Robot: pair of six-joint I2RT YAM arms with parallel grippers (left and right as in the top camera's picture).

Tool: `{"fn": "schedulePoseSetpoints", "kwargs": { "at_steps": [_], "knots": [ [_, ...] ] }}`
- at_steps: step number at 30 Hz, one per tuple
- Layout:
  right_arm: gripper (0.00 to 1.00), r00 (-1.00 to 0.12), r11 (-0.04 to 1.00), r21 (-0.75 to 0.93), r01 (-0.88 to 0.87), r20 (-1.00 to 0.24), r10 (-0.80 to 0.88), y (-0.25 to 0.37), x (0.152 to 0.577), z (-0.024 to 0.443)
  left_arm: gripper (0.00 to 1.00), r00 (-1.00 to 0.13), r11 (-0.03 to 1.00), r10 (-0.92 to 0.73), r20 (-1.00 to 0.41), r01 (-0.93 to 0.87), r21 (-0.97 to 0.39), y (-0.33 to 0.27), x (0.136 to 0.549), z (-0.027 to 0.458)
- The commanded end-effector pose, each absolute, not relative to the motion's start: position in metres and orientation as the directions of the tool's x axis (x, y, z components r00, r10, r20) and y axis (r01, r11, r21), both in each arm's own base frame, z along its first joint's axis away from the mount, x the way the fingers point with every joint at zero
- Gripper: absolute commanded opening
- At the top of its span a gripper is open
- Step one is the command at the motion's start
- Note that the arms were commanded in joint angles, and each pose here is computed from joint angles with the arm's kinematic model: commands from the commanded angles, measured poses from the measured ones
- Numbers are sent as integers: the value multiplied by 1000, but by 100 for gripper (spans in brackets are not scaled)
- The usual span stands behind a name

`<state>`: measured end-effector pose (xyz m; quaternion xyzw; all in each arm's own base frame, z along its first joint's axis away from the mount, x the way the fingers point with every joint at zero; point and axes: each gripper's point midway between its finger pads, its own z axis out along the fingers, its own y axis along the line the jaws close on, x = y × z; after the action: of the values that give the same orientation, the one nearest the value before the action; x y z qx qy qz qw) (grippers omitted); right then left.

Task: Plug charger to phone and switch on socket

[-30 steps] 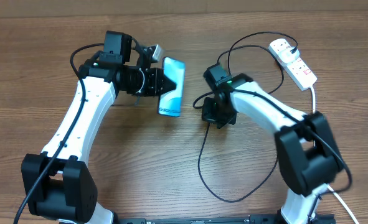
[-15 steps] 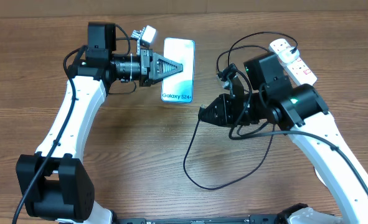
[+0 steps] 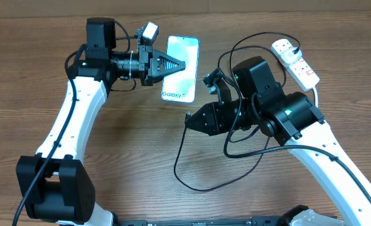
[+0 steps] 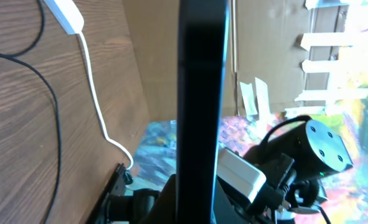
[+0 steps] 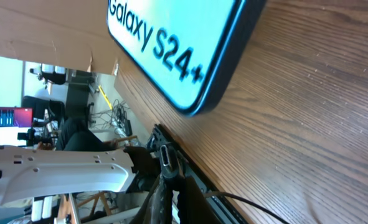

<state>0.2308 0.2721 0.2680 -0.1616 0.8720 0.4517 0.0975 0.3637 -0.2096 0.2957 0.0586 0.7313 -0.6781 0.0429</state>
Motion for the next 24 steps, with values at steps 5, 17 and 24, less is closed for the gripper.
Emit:
{"fn": "schedulePoseSetpoints", "kwargs": {
  "at_steps": [5,17,24],
  "knots": [
    [4,-915,453,795,-403,-347,-205,282,229,284,4,-971,-30,109,-213,211,-977,-210,351,317],
    [4,-923,366,856,-365,-281,-264,303,239,265,4,-968,-31,109,-225,223,-974,-210,352,317],
    [4,-914,322,867,-381,-300,-273,306,238,272,4,-965,-27,85,-248,246,-969,-201,358,319]
  ]
}}
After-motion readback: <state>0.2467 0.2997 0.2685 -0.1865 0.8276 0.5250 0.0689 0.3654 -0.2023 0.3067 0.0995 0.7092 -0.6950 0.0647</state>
